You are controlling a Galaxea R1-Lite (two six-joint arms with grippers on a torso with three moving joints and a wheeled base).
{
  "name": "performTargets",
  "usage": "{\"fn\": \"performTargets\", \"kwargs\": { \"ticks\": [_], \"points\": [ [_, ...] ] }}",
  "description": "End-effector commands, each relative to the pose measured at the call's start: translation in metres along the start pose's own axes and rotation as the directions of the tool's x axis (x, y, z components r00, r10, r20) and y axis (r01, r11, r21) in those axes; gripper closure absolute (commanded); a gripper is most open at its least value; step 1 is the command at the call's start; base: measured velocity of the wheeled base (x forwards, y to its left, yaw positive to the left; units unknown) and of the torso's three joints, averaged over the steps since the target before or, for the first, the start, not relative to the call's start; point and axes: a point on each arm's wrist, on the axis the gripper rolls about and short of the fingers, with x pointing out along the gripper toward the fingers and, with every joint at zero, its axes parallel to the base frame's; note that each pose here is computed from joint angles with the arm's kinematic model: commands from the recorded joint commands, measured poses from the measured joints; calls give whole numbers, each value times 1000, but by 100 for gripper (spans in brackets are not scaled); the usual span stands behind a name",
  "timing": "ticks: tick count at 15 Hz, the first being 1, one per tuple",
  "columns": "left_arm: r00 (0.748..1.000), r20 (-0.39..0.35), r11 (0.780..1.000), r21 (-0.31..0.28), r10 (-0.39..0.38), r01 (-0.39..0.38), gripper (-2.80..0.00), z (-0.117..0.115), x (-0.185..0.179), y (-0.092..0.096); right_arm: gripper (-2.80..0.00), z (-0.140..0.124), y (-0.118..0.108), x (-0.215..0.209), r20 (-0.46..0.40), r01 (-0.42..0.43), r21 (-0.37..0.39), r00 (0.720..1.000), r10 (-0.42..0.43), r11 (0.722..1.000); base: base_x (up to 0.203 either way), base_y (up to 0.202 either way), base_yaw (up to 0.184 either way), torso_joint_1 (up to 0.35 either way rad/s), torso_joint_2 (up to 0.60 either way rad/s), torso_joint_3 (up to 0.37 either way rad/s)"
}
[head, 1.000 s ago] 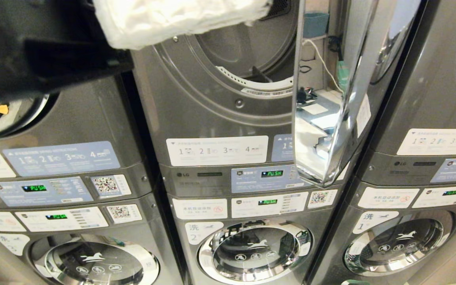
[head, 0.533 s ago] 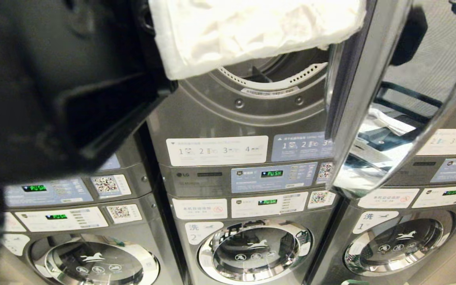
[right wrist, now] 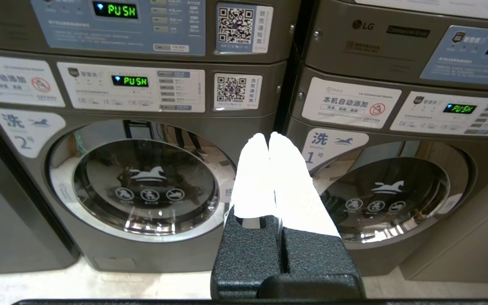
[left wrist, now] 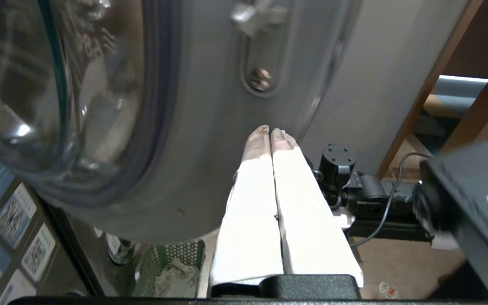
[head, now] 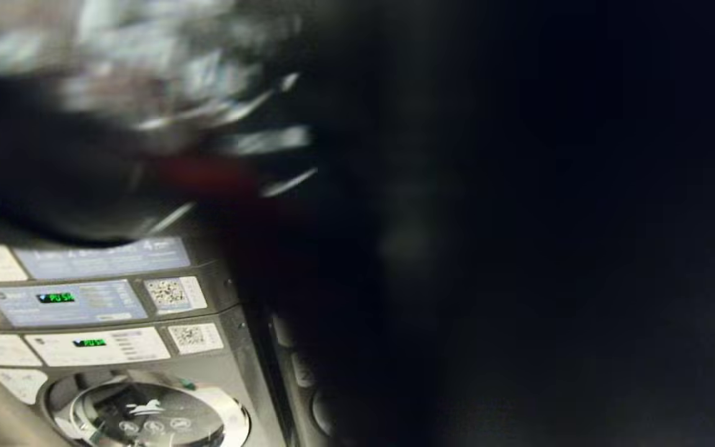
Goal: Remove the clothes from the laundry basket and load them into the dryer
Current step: Open the dryer
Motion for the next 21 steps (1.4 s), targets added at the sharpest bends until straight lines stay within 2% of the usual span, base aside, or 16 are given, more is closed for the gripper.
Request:
{"fn": "performTargets", "kwargs": {
  "ticks": [1,5,6,10,12,15,17,18,19,21],
  "points": [
    [999,-27,1000,-3,-19,19,0,-11,31,9,0,0,0,0,1,-1,2,1000,1,1000,0,0,0,0,0,0],
    [997,10,996,28,-79,79,0,-13,90,10,0,0,0,0,-3,13,12,1000,-13,1000,0,0,0,0,0,0],
    [997,16,997,33,-70,70,0,-13,96,8,0,0,0,0,0,16,22,1000,-16,1000,0,0,0,0,0,0],
    [996,41,996,31,79,-81,0,-2,81,7,0,0,0,0,3,20,43,1000,-21,999,0,0,0,0,0,0],
    [993,36,993,28,114,-115,0,-1,74,7,0,0,0,0,2,21,43,1000,-21,999,0,0,0,0,0,0],
    [992,23,992,30,126,-126,0,-7,79,10,0,0,-1,0,2,23,43,1000,-23,999,0,0,0,0,0,0],
    [983,16,982,30,184,-184,0,-10,79,18,0,1,-1,0,10,27,42,1000,-27,999,0,0,0,0,0,0],
    [969,12,969,31,247,-247,0,-11,77,26,0,4,-1,0,29,29,39,999,-30,999,0,0,0,0,0,0],
    [946,4,945,33,324,-324,0,-13,72,38,0,12,-2,-2,78,31,33,996,-33,999,0,0,0,0,0,0],
    [873,-37,873,48,487,-485,0,-24,60,63,0,36,-3,-10,180,22,5,983,-23,1000,0,0,0,0,0,0]
  ]
}}
